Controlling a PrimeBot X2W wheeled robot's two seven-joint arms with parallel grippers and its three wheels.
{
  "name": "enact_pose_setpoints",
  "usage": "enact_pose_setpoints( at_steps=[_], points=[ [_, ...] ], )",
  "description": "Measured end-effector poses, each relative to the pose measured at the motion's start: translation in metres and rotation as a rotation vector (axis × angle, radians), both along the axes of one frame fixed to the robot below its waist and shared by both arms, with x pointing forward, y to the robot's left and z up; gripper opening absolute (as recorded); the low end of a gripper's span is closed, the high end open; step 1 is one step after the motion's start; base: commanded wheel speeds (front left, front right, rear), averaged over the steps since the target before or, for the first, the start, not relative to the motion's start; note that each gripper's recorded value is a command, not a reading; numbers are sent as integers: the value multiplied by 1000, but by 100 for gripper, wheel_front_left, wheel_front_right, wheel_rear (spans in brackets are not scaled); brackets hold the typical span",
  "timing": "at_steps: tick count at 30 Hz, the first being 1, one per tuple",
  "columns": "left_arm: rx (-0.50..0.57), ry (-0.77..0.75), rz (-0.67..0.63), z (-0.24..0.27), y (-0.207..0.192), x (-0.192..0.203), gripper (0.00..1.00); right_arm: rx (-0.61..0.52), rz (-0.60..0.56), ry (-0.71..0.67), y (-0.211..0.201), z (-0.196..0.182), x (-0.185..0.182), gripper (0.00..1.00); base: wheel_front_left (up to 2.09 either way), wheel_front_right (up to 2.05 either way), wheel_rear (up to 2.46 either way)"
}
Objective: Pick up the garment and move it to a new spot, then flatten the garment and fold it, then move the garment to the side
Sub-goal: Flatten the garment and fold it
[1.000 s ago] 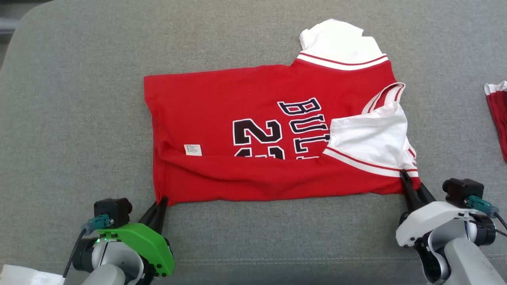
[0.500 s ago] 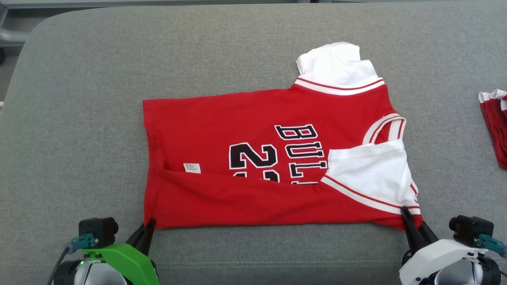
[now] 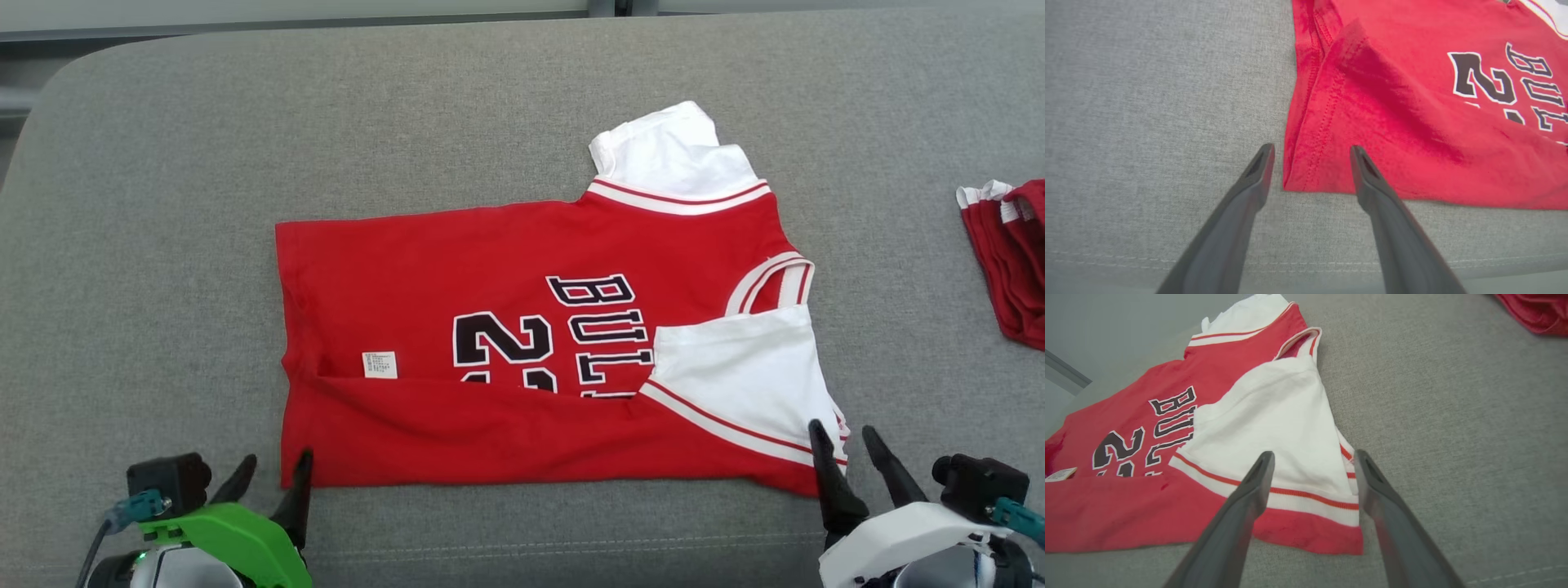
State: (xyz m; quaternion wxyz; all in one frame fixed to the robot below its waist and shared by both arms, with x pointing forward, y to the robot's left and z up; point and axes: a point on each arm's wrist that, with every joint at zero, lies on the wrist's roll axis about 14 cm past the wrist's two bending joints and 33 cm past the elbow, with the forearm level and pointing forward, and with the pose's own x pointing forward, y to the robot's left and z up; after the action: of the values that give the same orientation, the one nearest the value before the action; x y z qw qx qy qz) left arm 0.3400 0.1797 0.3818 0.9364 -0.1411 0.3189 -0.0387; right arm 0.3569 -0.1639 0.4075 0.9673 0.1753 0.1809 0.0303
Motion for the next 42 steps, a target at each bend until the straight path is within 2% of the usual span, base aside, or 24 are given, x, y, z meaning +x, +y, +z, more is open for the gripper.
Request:
enact_pose_setpoints(
  at_steps=[8,17,23,33,42],
  points=[
    [12,-218,131,41,14,28,100,-72,-63,-222,-22,51,34,100,0,0,0],
    [83,-471,128,104,13,71,100,-145,-60,-424,-34,112,81,100,0,0,0],
    [93,-540,98,126,4,97,100,-176,-28,-477,-33,132,116,100,0,0,0],
    [88,-431,6,106,-7,140,100,-224,109,-407,-13,125,193,100,0,0,0],
    [47,-210,-85,52,-15,174,100,-262,262,-260,25,83,256,100,0,0,0]
  ],
)
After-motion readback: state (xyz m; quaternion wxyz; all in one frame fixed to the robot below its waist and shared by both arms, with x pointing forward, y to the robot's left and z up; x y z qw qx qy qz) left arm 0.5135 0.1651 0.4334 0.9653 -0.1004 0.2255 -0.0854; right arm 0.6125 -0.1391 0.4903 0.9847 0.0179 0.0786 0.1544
